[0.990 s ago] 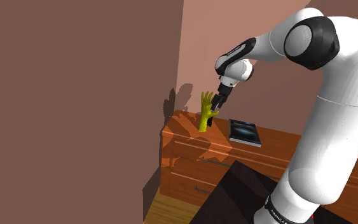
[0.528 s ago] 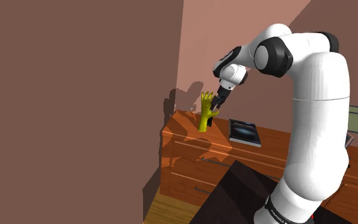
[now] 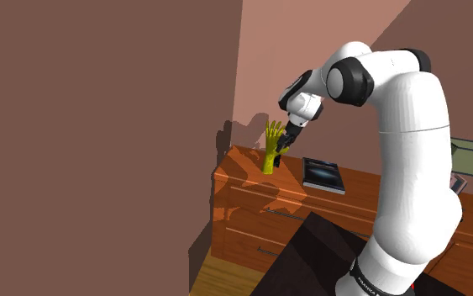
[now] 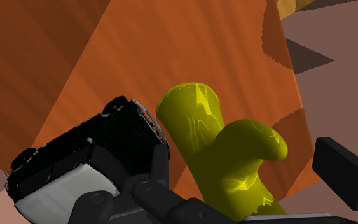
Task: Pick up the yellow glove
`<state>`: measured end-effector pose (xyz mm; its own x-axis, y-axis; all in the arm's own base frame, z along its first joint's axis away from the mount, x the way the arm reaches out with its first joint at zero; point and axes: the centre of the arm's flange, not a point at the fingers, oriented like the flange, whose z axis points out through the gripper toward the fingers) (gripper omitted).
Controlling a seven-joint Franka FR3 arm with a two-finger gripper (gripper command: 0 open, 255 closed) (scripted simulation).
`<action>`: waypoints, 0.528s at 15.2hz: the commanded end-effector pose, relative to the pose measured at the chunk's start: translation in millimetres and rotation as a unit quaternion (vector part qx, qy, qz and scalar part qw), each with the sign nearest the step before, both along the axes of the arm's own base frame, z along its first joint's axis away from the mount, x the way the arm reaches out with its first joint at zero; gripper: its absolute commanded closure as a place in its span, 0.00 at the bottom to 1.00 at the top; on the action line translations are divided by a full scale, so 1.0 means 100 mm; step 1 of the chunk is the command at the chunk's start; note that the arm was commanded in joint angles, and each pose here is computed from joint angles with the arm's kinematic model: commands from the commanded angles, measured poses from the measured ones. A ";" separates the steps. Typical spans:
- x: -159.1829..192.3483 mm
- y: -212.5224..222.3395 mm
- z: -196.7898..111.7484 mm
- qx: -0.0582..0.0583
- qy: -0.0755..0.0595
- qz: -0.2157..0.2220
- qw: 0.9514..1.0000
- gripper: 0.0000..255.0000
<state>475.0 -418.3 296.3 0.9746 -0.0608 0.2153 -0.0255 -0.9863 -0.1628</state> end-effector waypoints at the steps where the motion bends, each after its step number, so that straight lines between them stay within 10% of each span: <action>1: 0.00 0.00 -0.03 0.000 0.000 0.000 1.000 0.00; 2: 0.00 -0.01 -0.03 0.000 0.000 0.000 1.000 1.00; 8: 0.00 -0.01 -0.03 0.000 0.000 0.000 1.000 1.00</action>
<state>474.3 -419.7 294.0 0.9742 -0.0612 0.2171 -0.0260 -0.9865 -0.1615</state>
